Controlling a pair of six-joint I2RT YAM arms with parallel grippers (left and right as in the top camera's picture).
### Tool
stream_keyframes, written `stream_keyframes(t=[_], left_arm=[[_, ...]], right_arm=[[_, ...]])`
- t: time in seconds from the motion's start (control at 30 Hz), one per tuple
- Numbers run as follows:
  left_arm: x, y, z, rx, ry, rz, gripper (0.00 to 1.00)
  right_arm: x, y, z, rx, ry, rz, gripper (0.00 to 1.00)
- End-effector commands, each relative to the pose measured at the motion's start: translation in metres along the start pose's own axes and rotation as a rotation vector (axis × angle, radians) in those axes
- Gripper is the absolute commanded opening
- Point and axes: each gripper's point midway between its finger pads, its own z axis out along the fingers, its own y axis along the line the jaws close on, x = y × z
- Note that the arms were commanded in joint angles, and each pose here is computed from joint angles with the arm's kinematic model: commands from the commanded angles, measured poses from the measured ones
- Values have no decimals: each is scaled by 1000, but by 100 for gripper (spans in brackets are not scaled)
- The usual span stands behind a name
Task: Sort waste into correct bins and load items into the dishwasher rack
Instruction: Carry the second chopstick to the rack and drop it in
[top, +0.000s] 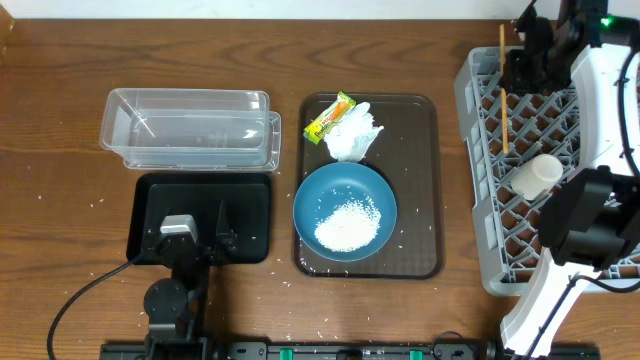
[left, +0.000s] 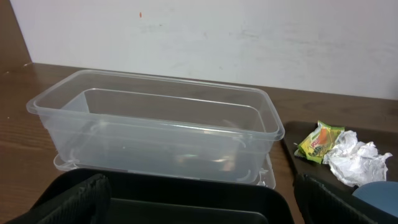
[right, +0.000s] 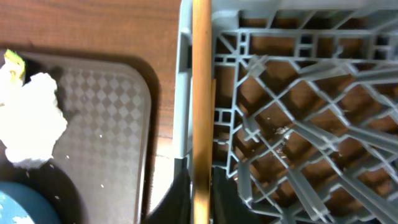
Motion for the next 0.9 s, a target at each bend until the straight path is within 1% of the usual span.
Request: stream_keyframes(t=[0.0,0.1,0.2,0.27,0.37,0.43,0.47,0.63,0.7,0.77,0.8,0.83,0.87], left_arm=[[16,5,1,-22,47,7,97],[16,5,1,-22,47,7,96],[16,5,1,-22,47,7,96],[16,5,1,-22,47,7,97],[16,5,1,-22,47,7,97],[16,5,1,-22,47,7,97],[16,5,1,-22,47,7,97],[16,5,1,-22,47,7,97],[16,5,1,-22,47,7,97],[16,5,1,-22,47,7,96],[16,5,1,-22,47,7,97],[16,5,1,-22,47,7,96],[16,5,1,-22,47,7,96]], right_arm=[[5,12,7,-36,9,-26,27],[9,12,13,-39,21,-17,29],[14,13,18,-43,38,-5,33],[17,13,19,-44,49,23,36],[21,15,18,-46,69,75,37],[25,19,15,-63,82,103,41],[26,20,14,-67,86,131,41],[19,32,-14,-92,36,283,39],[15,43,-30,-133,8,288,39],[15,49,-49,-141,-18,310,41],[15,51,-57,-137,-29,317,44],[16,50,-66,-117,-43,333,51],[16,48,-72,-96,-55,343,99]])
